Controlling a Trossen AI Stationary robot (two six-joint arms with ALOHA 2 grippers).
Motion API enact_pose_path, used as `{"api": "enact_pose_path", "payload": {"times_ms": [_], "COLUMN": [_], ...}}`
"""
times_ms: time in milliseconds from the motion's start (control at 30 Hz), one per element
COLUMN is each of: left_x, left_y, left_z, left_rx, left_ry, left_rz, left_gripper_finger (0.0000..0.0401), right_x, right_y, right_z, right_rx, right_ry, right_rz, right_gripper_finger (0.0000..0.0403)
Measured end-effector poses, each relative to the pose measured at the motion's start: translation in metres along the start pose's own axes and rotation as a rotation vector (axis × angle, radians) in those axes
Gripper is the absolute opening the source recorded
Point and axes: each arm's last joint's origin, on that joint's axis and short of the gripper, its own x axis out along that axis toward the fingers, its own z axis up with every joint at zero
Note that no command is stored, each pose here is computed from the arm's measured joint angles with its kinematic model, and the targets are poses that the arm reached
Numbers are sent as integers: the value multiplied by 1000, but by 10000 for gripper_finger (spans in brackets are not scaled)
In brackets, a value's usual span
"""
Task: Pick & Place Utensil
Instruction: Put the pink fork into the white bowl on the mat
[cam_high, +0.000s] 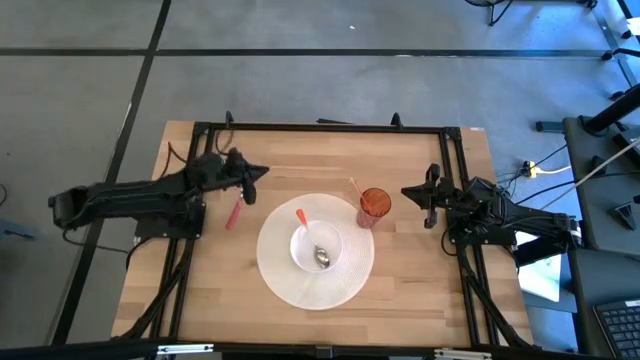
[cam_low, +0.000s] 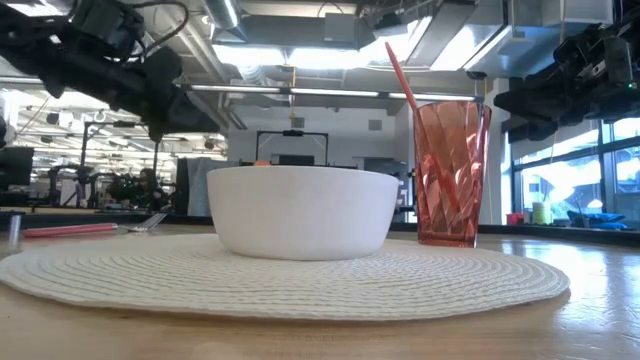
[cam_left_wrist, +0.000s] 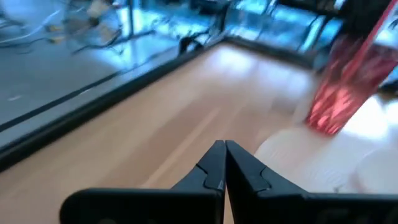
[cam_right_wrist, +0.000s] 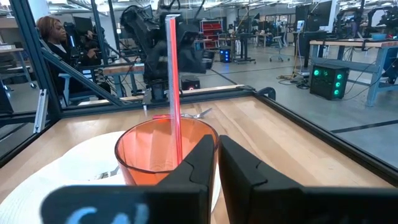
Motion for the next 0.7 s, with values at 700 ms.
{"api": "enact_pose_path", "payload": {"times_ms": [700], "left_x": [-28], "left_y": [-14], "left_z": [-3], "left_rx": [-135], "left_ry": [281], "left_rz": [258], "left_gripper_finger": [2], "right_x": [0], "right_y": [0], "right_z": [0], "right_rx": [4], "right_ry": [0], "right_rz": [1], "right_gripper_finger": [26]}}
